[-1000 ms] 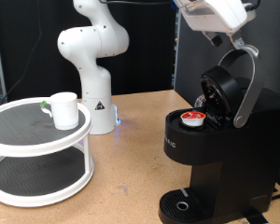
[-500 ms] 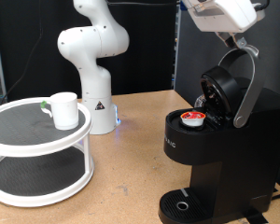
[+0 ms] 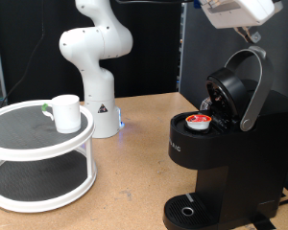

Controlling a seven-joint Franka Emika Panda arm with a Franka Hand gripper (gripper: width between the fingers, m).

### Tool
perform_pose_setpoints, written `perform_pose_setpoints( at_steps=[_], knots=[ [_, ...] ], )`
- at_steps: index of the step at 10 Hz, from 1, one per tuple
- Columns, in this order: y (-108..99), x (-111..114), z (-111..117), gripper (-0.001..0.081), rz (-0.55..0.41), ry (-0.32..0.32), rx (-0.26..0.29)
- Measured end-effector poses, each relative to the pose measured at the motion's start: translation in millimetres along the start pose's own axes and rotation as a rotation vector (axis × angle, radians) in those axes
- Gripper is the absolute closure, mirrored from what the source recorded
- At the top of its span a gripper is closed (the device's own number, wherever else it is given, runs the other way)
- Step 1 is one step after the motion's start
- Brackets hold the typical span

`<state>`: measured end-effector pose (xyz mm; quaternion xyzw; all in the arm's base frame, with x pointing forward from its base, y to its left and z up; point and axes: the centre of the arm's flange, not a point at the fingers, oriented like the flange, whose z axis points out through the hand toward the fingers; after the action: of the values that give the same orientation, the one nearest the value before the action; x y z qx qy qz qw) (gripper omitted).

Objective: Make a cup of coffee with the keurig machine

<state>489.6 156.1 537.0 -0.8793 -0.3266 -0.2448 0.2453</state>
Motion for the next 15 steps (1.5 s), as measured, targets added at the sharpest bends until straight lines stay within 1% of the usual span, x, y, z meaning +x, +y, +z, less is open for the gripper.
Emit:
perform_pose_setpoints(
  at_steps=[2,4,5,7,9,11,12,14,15],
  knots=[
    [-12.5,4.0,9.6,0.0801,-0.019,0.002,-0.016],
    [-24.8,4.9,22.8,0.0799,-0.027,-0.008,-0.03],
    [-28.6,3.9,27.7,0.0799,-0.031,-0.014,-0.029],
    [-29.0,0.3,31.5,0.0799,-0.028,-0.023,-0.026],
    [-21.6,-3.7,28.1,0.0799,-0.017,-0.027,-0.029],
    [-12.6,-7.3,15.5,0.0799,-0.018,-0.045,-0.04],
    [-6.1,-10.0,6.7,0.0799,-0.02,-0.056,-0.054],
    [9.9,-19.0,-10.6,0.0799,-0.03,-0.102,-0.087],
    [19.4,-25.1,-18.3,0.0799,-0.048,-0.137,-0.111]
  ],
)
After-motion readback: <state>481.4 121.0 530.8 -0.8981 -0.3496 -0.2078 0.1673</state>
